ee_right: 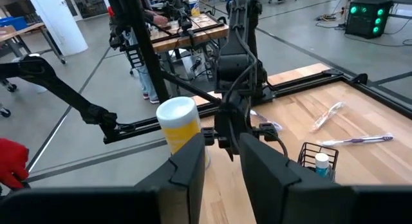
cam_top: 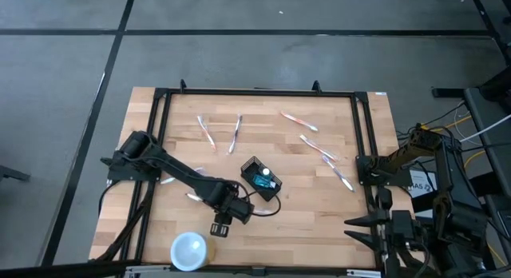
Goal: Pick & Place toothbrushing station
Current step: Put the violet toothbrush into the wire organizer
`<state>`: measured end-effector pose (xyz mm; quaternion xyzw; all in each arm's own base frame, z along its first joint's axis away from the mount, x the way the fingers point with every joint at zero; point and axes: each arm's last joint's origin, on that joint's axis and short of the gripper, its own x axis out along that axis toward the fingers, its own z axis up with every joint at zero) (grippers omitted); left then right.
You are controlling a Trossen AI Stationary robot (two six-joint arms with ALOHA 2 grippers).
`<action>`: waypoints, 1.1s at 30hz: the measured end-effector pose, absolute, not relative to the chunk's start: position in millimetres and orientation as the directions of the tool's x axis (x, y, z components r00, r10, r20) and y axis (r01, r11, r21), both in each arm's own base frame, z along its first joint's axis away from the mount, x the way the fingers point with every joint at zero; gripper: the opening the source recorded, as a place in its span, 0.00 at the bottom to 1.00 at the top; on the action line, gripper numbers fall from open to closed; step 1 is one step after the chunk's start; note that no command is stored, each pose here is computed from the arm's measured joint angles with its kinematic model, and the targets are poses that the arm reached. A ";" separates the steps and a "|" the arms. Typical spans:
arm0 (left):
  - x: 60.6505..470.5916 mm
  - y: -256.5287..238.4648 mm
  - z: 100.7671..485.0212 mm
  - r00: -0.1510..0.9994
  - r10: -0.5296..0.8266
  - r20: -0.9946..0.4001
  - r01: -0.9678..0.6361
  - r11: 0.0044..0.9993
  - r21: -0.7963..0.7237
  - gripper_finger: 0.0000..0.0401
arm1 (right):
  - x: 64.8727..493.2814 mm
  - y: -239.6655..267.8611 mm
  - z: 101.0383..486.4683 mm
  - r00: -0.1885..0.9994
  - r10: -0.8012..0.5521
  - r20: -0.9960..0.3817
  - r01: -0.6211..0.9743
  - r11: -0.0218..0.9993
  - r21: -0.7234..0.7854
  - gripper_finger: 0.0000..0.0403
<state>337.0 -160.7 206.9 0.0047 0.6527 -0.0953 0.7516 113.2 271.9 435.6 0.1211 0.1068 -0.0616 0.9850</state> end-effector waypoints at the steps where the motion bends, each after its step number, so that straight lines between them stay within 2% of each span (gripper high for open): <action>1: 338.1 -161.2 204.8 0.130 -0.137 -0.982 0.153 0.981 -0.117 0.32 | 112.6 272.2 435.6 0.970 -0.094 -0.225 0.145 0.963 0.226 0.25; 11: 344.3 -163.1 181.5 0.098 -0.069 -0.993 0.196 0.979 -0.049 0.32 | 109.3 273.5 435.7 0.971 -0.085 -0.221 0.137 0.963 0.232 0.25; 21: 345.7 -164.2 172.3 0.072 -0.061 -0.996 0.203 0.978 -0.045 0.32 | 106.0 274.7 435.8 0.973 -0.075 -0.220 0.130 0.960 0.246 0.25; 33: 336.2 -162.3 155.5 0.019 -0.071 -0.997 0.201 0.977 -0.066 0.14 | 103.2 276.0 436.3 0.975 -0.070 -0.211 0.124 0.960 0.252 0.25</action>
